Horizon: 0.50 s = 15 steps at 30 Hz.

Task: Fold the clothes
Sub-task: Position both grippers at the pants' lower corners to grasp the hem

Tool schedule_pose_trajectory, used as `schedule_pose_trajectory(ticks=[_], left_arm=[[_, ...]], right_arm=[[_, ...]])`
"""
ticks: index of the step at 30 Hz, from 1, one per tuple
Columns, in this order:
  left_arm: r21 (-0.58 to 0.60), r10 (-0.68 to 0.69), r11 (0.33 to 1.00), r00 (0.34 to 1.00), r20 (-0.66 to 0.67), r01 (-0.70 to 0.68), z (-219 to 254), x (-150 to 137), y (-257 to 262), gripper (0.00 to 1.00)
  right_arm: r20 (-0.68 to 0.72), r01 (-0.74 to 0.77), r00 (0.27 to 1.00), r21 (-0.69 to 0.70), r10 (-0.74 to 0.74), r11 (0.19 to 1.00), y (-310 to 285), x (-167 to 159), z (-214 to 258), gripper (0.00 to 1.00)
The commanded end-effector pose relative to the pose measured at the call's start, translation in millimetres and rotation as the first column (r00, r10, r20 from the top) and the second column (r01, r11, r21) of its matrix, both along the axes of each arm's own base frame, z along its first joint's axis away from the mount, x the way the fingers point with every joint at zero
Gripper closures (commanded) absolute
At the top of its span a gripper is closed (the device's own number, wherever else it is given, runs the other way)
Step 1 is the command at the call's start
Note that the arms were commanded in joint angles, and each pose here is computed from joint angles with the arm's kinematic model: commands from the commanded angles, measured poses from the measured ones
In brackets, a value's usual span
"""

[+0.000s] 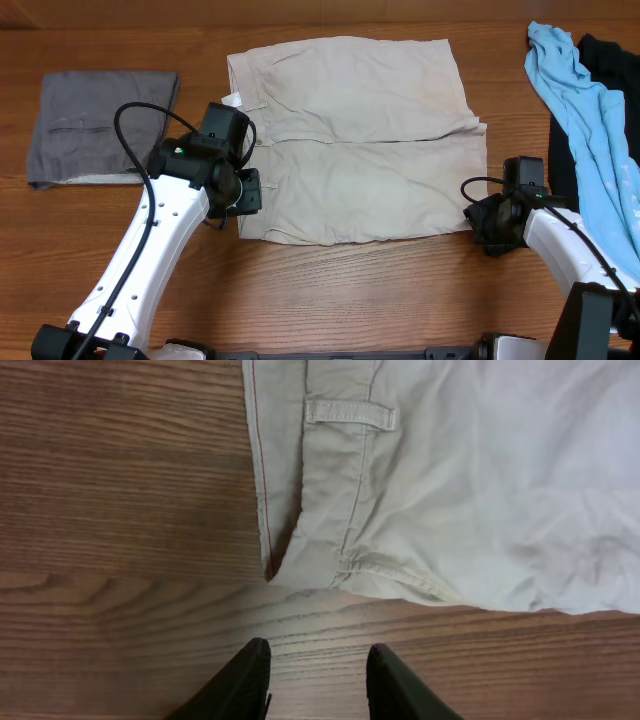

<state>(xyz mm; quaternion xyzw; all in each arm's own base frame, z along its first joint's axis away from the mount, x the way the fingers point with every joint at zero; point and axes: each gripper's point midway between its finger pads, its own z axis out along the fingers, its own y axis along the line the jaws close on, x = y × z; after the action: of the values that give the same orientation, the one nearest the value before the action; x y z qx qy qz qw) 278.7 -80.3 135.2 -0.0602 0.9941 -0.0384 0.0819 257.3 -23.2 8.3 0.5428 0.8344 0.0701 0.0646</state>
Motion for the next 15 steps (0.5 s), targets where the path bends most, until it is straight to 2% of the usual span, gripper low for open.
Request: schedule_pose_trajectory(ticks=[1, 5, 10, 13, 15], left_arm=[[-0.026, 0.005, 1.000, 1.000, -0.021, -0.005, -4.3, -3.2, -6.2, 0.64], [-0.030, 0.003, 1.000, 1.000, -0.021, -0.004, -4.1, -3.1, -7.0, 0.64], [-0.031, 0.003, 1.000, 1.000, -0.021, -0.004, -4.1, -3.2, -7.0, 0.55], [-0.030, 0.003, 1.000, 1.000, -0.021, -0.004, -4.1, -3.2, -6.9, 0.52], [-0.030, 0.003, 1.000, 1.000, -0.022, -0.004, -4.2, -3.3, -6.9, 0.51]], right_arm=[[0.003, 0.027, 1.000, -0.011, -0.027, 1.000, -3.4, 0.0, -2.3, 0.48], [0.030, 0.028, 0.999, -0.014, -0.027, 1.000, -4.3, 6.2, -1.0, 0.51], [0.037, 0.026, 0.999, -0.006, -0.025, 1.000, -3.1, 7.9, -0.6, 0.66], [0.029, 0.024, 0.999, -0.005, -0.024, 1.000, -2.8, 6.1, -1.0, 0.63], [0.021, 0.018, 1.000, -0.005, -0.017, 1.000, -2.4, 4.2, -1.4, 0.49]])
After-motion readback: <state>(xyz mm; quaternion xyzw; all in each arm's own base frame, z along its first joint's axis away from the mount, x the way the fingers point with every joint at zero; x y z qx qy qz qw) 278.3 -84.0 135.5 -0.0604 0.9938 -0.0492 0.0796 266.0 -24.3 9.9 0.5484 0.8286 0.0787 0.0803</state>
